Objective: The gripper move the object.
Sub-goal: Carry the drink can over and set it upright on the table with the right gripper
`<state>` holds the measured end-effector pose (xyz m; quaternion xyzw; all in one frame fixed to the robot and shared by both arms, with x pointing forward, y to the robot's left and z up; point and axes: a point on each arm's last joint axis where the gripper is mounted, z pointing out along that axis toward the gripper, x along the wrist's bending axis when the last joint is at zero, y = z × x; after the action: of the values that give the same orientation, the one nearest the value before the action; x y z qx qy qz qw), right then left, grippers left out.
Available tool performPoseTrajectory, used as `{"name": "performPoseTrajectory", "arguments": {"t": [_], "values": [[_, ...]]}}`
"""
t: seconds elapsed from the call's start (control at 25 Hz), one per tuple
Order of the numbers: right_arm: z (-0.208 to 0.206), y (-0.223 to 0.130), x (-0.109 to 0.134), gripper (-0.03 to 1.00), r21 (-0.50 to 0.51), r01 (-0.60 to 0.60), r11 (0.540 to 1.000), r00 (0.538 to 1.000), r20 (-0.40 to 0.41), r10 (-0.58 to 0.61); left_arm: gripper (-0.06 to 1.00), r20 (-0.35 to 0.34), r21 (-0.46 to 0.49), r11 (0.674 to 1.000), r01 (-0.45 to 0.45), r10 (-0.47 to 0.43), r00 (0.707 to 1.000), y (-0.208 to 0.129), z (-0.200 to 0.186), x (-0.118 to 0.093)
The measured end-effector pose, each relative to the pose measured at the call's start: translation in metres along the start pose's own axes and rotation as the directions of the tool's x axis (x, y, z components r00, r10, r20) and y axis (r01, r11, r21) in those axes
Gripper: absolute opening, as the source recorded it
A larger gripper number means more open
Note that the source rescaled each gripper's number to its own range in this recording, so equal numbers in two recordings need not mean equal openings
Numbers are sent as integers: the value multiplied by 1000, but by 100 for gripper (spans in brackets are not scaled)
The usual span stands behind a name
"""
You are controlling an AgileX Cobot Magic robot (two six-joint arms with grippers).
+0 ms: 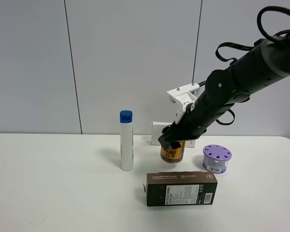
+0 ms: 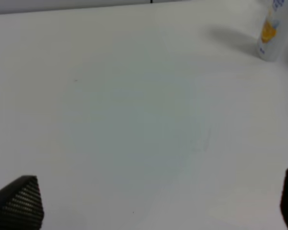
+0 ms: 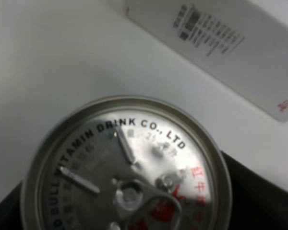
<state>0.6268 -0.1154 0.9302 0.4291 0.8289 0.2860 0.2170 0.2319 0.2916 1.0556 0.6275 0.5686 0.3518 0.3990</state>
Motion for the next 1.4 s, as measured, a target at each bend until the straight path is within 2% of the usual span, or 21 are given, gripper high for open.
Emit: {"name": "performPoseTrajectory", "arguments": {"t": [0.24,0.56,1.2,1.24,1.36,1.4], "values": [[3,1,0,1,-27,-15,1000,1000,3,15,100,0,0,1000,0,0,1000,0,0,0],[20,-12,3,1,20,-49,999,999,-8,49,100,0,0,1000,0,0,1000,0,0,0],[22,-13,3,2,17,-75,997,997,-10,75,100,0,0,1000,0,0,1000,0,0,0],[22,-13,3,9,13,-75,997,997,-9,75,100,0,0,1000,0,0,1000,0,0,0],[22,-9,2,47,-24,-75,997,997,-3,75,100,0,0,1000,0,0,1000,0,0,0],[22,-9,2,53,-30,-75,997,997,-1,75,100,0,0,1000,0,0,1000,0,0,0]]}}
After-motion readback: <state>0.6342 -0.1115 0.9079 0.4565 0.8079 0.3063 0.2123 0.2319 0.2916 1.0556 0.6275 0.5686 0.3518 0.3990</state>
